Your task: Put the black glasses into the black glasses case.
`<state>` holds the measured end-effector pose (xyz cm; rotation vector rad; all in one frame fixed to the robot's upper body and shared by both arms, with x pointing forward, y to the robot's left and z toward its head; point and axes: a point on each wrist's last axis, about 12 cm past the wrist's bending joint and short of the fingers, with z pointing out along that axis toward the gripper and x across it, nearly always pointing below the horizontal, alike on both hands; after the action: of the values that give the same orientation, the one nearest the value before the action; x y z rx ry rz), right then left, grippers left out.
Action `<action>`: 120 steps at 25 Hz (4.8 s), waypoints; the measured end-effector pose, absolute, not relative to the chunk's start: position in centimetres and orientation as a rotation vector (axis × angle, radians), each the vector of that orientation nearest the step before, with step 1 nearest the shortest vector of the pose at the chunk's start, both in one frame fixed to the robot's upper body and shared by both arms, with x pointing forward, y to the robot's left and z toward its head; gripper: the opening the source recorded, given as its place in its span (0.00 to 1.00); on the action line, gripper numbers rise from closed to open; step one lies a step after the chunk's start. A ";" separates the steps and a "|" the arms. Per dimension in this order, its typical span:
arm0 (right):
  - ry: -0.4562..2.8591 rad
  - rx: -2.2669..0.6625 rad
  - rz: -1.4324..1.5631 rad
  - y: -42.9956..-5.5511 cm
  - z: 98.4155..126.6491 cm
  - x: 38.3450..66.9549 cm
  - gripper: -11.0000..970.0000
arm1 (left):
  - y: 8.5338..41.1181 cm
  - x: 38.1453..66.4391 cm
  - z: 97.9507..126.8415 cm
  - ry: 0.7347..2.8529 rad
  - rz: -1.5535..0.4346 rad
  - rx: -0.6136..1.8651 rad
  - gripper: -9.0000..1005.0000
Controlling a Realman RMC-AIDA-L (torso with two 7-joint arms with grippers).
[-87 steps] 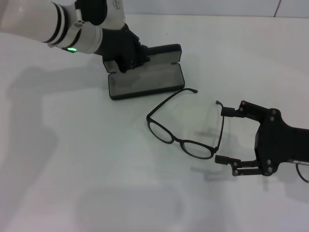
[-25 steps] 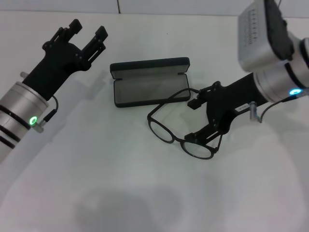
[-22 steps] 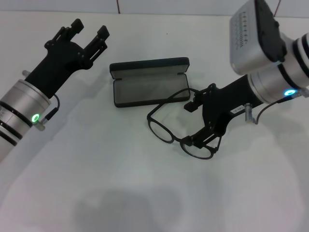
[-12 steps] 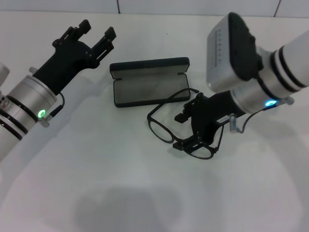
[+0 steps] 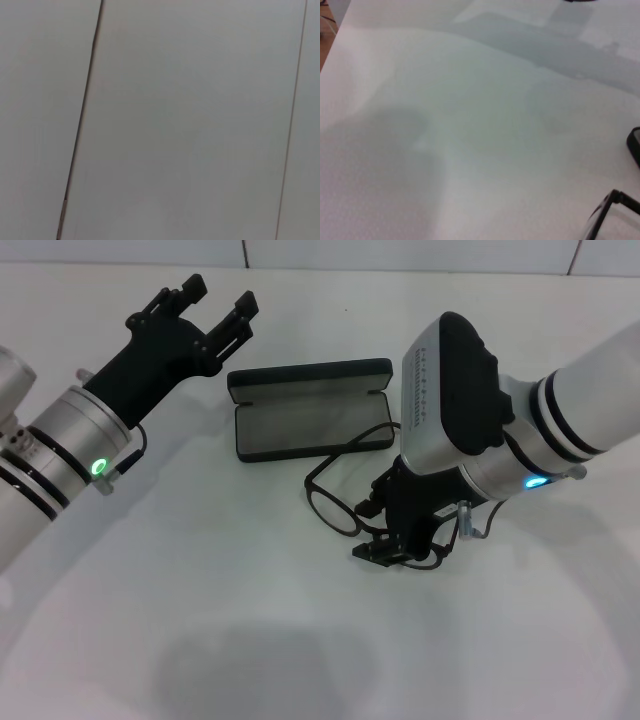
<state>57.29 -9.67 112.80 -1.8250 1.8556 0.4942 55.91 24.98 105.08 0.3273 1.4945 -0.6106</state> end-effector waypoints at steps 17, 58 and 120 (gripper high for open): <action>1.873 -1.813 0.492 -9.8 112.2 57.3 0.35 | 24.8 55.6 104.7 1.509 -0.614 0.332 0.73; 1.067 -1.475 0.642 -23.3 111.2 54.5 0.13 | 19.5 57.6 111.1 1.424 -1.216 0.789 0.72; 0.967 -1.352 0.825 -21.7 109.1 52.9 0.13 | 14.3 56.2 111.1 1.225 -1.216 1.001 0.71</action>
<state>52.93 -21.70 109.08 -1.3521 0.9666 0.8254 56.20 14.29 111.05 1.0011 1.2246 -1.2158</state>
